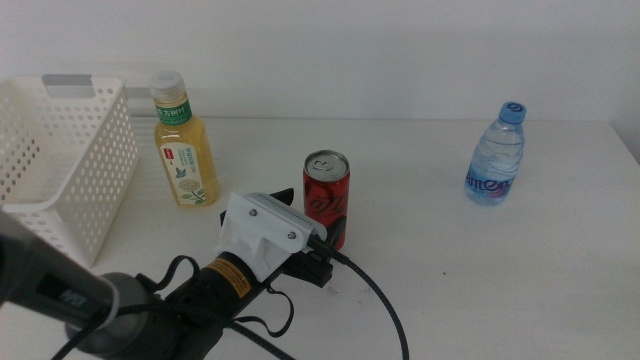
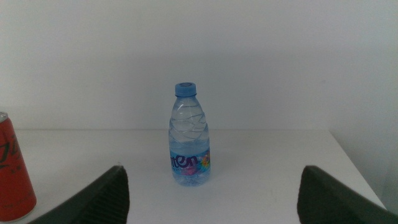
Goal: Use arms to grab the bottles and put them into the dustbin to the left of the table.
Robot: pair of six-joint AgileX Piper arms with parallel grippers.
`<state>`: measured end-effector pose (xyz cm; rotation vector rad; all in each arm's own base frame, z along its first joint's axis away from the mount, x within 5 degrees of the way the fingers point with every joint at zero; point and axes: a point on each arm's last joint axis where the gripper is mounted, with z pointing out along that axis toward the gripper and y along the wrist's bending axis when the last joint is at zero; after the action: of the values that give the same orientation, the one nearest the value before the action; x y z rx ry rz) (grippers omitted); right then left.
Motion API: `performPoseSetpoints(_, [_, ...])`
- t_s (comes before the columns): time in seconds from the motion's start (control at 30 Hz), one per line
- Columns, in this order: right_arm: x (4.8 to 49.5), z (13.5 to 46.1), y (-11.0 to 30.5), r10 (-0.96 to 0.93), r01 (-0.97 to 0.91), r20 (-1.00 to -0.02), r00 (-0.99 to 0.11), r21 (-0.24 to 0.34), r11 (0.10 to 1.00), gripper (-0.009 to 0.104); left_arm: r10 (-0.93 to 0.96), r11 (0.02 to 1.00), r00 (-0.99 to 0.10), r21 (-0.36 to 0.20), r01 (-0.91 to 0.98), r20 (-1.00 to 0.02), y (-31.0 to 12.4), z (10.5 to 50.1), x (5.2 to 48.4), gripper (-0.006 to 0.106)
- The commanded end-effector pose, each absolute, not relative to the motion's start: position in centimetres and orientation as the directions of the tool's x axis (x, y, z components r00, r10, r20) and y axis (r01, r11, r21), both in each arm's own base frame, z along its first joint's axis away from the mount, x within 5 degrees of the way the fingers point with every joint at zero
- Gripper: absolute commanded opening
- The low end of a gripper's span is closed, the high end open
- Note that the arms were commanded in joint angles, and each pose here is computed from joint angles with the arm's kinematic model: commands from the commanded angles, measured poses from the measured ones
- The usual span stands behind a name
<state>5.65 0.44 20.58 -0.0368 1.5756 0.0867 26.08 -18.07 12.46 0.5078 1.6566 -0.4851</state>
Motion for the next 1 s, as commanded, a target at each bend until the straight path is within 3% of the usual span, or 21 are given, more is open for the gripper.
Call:
performPoseSetpoints(0.0, [5.6,20.6,0.4,0.023,-0.078,-1.0,0.002,0.023,0.997,0.093,0.035,0.816,-0.129,-0.046,0.577,-0.991,-18.3,12.2,26.6,0.094])
performPoseSetpoints(0.17, [5.6,20.6,0.4,0.023,-0.078,-1.0,0.002,0.023,0.997,0.093,0.011,0.816,-0.138,-0.071,0.574,-0.99,-19.0,11.6,27.6,0.094])
performPoseSetpoints(0.97, [5.6,20.6,0.4,0.023,-0.078,-1.0,0.002,0.023,0.997,0.093,-0.001,0.825,-0.134,-0.077,0.561,-0.991,-20.8,9.7,31.4,0.094])
